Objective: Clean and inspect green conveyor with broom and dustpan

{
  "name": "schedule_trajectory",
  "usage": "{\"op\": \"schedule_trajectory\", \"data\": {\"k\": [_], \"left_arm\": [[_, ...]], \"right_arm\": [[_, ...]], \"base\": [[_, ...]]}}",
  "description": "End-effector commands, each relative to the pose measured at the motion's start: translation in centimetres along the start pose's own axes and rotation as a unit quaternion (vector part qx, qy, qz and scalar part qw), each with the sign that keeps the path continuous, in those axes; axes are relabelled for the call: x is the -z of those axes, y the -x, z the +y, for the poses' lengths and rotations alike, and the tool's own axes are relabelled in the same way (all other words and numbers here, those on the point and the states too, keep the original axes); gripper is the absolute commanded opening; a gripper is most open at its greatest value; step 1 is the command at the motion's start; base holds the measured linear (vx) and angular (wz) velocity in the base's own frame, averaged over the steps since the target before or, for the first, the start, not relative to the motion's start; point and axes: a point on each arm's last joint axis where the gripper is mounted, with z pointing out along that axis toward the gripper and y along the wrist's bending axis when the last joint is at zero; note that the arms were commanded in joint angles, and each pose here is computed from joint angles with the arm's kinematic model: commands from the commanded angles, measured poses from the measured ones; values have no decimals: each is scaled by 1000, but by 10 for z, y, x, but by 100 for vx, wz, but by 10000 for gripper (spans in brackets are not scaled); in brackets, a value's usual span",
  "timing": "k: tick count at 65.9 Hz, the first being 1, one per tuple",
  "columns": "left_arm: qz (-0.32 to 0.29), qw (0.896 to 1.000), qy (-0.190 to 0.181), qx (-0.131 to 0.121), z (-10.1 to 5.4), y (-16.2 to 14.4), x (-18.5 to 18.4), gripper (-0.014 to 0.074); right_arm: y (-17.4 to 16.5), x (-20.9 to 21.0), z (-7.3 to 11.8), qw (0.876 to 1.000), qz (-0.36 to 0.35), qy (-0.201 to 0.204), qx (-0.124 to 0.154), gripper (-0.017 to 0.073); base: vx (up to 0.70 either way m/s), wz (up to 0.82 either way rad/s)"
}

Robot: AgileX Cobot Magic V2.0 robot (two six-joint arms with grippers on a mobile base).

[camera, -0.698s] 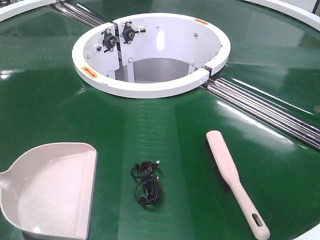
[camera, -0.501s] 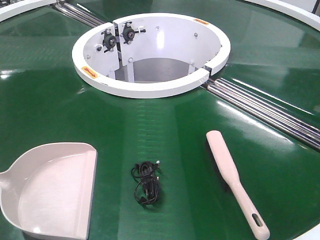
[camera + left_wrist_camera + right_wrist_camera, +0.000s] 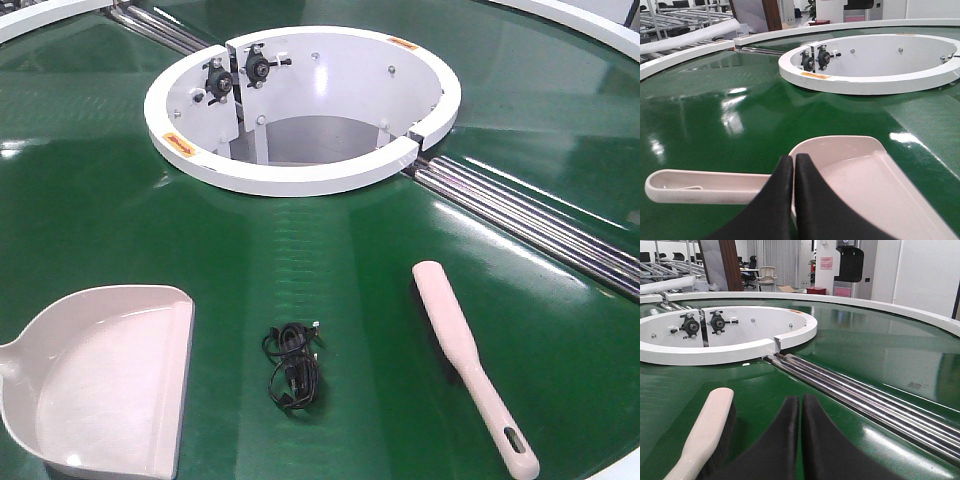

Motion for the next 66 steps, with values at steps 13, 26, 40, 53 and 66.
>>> {"op": "schedule_trajectory", "data": {"k": [13, 26, 40, 53, 66], "left_arm": [[-33, 999, 5, 8, 0, 0, 0, -22], [-34, 999, 5, 9, 0, 0, 0, -22], [-75, 996, 7, 44, 1, 8, 1, -22], [-183, 968, 25, 167, 10, 29, 7, -22], [-285, 945, 25, 160, 16, 84, 30, -22]], "right_arm": [[3, 0, -1, 999, -34, -10, 4, -5], [10, 1, -3, 997, -72, -16, 1, -5], [28, 6, -5, 984, -174, -33, 2, -5], [50, 12, -7, 971, -235, -38, -8, -5], [99, 29, -9, 965, -258, -29, -20, -5]], "base": [[0, 0], [0, 0], [0, 0], [0, 0], [0, 0]]}}
